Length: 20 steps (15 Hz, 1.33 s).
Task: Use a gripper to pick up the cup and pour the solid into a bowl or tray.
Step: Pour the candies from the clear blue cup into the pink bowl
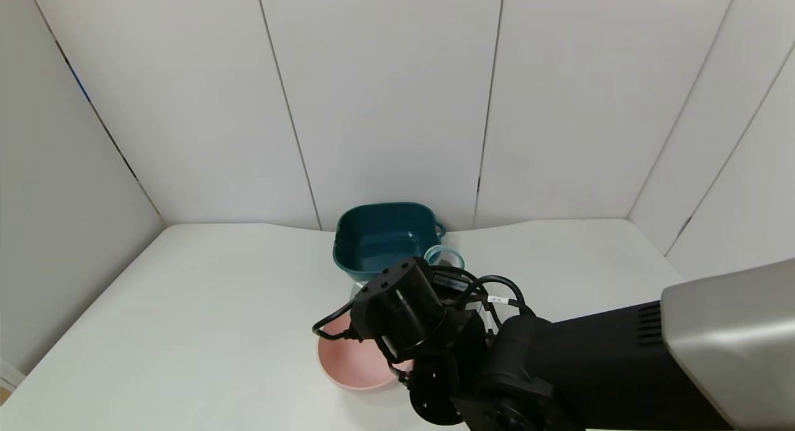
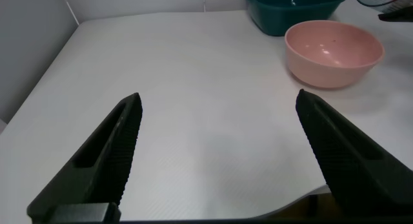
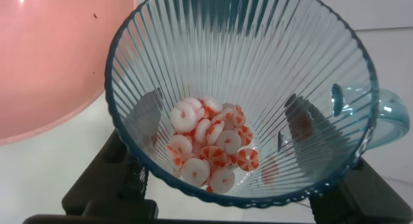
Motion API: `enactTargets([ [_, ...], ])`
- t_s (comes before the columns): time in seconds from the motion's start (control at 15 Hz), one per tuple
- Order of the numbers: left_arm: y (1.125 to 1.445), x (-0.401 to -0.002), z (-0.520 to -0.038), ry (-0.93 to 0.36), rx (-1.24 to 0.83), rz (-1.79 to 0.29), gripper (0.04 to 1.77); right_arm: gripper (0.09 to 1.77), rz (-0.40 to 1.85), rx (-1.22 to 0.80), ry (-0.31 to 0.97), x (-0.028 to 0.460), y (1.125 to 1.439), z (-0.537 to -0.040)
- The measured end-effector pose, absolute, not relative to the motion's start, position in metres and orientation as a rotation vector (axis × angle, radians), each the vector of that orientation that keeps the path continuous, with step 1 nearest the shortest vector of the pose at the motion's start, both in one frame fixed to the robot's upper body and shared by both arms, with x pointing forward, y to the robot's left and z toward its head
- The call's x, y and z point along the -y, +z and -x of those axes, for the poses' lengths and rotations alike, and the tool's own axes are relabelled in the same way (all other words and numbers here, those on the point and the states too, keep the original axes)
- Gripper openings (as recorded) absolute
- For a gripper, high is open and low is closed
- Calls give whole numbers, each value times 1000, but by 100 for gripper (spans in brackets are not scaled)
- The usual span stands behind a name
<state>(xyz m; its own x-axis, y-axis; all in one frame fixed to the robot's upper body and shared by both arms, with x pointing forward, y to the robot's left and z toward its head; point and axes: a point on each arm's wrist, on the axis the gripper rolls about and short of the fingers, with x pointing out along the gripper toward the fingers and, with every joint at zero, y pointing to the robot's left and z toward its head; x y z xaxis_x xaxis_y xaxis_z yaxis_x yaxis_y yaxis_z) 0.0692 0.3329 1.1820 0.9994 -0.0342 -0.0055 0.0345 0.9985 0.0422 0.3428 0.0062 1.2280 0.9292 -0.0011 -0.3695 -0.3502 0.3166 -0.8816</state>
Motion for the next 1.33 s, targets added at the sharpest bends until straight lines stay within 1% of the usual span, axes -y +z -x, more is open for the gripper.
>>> enactTargets([
  [0.13,1182,-333,-69,-33,-5,-42,172,135,1276,-324,214,-10,1227,-342],
  [0.4,1182,-333,-69,-34,-5,-42,172,135,1328,-325,216,-14,1222,-340],
  [0.6,1182,-333,-69,-34,-5,-42,172,135,1386,-316,181,-17,1227,-342],
  [0.87,1182,-333,-69,-34,-5,-42,172,135,1456,-302,178,-19,1230,-343],
  [1.2,1182,-333,-69,-34,-5,-42,172,135,1601,-312,127,-20,1231,-341],
  [1.33,1182,-333,-69,-34,-5,-42,172,135,1637,-313,127,-20,1232,-341],
])
